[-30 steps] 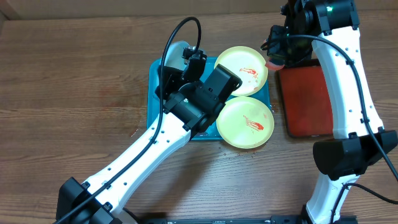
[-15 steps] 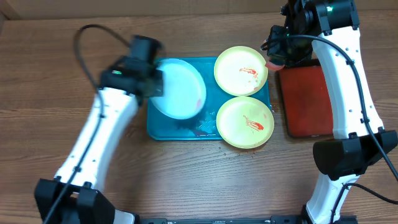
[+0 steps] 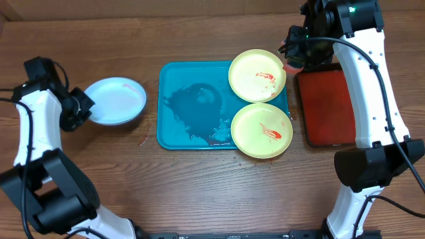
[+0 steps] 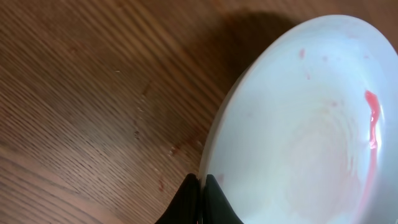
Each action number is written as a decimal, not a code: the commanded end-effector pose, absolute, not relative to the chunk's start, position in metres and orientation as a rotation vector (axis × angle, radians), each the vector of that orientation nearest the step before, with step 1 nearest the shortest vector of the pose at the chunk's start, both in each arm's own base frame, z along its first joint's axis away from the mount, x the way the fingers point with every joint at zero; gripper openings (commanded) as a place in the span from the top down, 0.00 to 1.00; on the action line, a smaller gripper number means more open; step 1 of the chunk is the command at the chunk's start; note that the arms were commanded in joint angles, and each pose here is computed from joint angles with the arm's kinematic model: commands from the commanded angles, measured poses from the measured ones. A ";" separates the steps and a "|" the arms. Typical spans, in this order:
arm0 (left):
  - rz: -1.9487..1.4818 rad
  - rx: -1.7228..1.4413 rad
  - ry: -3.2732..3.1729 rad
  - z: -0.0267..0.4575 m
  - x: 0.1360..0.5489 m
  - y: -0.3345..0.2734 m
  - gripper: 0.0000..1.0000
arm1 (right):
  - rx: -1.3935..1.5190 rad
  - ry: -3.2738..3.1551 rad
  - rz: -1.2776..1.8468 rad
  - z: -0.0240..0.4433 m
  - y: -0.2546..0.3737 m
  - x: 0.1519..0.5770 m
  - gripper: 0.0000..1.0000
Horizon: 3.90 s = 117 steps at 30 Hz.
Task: Clean dirty plates on tray and stack at the side
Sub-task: 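Lower the white plate onto the table left of the tray and release, then grip the lower yellow plate with the left gripper and pull it left, then move the sponge with the right gripper onto the yellow plate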
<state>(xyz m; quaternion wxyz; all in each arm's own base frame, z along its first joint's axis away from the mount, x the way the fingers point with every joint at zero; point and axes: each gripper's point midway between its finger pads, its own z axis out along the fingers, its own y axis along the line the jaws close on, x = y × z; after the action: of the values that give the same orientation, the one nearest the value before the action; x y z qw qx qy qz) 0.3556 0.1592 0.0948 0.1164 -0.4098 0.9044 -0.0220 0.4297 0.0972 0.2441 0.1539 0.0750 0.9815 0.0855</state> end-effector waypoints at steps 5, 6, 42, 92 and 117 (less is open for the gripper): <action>-0.075 -1.307 2.717 0.039 0.355 0.173 0.96 | 0.206 2.768 0.243 0.258 0.095 0.431 0.96; -0.074 -1.311 2.723 0.036 0.355 0.173 0.96 | 0.206 2.768 0.243 0.258 0.095 0.431 0.96; -0.590 0.229 3.076 0.083 0.377 -0.212 0.02 | 0.248 2.795 0.224 0.255 0.081 0.426 0.96; -0.204 -0.150 3.323 0.004 0.377 -0.114 0.96 | 0.104 2.884 0.562 0.197 0.155 0.424 0.96; -0.124 -0.250 3.304 0.002 0.385 -0.077 0.96 | 0.141 3.042 0.268 0.009 0.264 0.411 0.96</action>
<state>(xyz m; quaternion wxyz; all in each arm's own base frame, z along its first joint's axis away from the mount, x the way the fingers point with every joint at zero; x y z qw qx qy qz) 0.3837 -0.0957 0.0091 -0.0902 -0.0746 0.9906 -0.0711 0.4105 0.2728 0.0224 0.0431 0.0294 0.9924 0.1119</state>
